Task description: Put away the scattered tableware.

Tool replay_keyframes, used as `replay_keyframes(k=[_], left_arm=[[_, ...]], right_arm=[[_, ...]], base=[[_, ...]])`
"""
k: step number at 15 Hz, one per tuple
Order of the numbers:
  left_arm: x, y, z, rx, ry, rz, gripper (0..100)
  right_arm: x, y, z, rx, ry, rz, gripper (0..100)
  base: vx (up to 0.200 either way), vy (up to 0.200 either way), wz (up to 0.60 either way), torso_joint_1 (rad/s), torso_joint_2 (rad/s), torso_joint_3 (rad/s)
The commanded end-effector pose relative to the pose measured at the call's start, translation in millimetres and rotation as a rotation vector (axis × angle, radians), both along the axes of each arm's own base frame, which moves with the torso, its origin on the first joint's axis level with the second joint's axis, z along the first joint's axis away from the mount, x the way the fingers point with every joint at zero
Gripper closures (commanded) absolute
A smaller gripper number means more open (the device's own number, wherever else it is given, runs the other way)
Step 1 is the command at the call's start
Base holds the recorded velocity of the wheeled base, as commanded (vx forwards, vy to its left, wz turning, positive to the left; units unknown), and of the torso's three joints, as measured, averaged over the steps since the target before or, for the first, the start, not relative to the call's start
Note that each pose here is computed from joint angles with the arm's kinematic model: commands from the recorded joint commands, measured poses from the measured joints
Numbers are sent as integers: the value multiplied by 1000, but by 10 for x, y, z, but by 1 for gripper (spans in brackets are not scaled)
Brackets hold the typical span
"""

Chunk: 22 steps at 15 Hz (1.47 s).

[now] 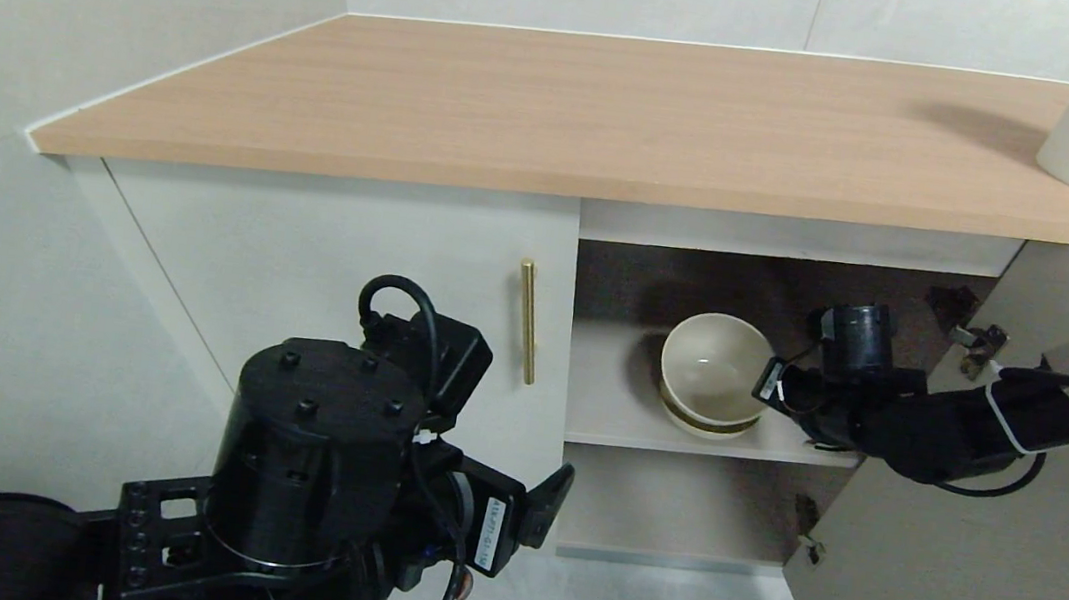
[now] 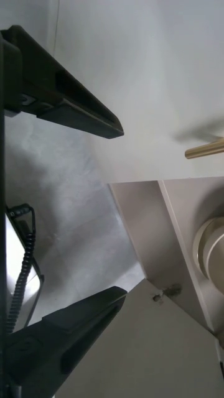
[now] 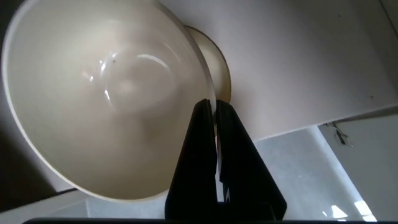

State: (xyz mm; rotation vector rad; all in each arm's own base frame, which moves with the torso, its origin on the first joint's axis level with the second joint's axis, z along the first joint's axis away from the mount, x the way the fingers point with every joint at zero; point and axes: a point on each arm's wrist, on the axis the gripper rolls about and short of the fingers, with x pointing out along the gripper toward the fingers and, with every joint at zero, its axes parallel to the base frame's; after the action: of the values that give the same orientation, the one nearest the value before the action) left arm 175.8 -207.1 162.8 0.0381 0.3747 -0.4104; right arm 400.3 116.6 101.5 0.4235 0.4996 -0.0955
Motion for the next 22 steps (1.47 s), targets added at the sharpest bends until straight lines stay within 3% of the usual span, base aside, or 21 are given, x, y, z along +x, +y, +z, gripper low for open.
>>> replay_keyframes(k=[1, 12, 13, 19, 22], left_arm=[[2, 0, -6, 1, 1, 1, 0], [1, 9, -1, 0, 0, 4, 0], [1, 9, -1, 0, 0, 4, 0], [7, 14, -1, -1, 0, 8, 0], [81, 100, 42, -20, -9, 51, 0]], right_arm=[[46, -9, -75, -5, 13, -6, 100], [78, -7, -101, -7, 12, -12, 100], [84, -6, -118, -9, 16, -13, 0], [69, -12, -63, -9, 3, -23, 0], [-20, -31, 119, 1, -26, -17, 0]], base=[[0, 0, 0, 0, 0, 0], [0, 0, 0, 0, 0, 0], [0, 0, 0, 0, 0, 0], [0, 0, 0, 0, 0, 0], [0, 0, 0, 0, 0, 0]])
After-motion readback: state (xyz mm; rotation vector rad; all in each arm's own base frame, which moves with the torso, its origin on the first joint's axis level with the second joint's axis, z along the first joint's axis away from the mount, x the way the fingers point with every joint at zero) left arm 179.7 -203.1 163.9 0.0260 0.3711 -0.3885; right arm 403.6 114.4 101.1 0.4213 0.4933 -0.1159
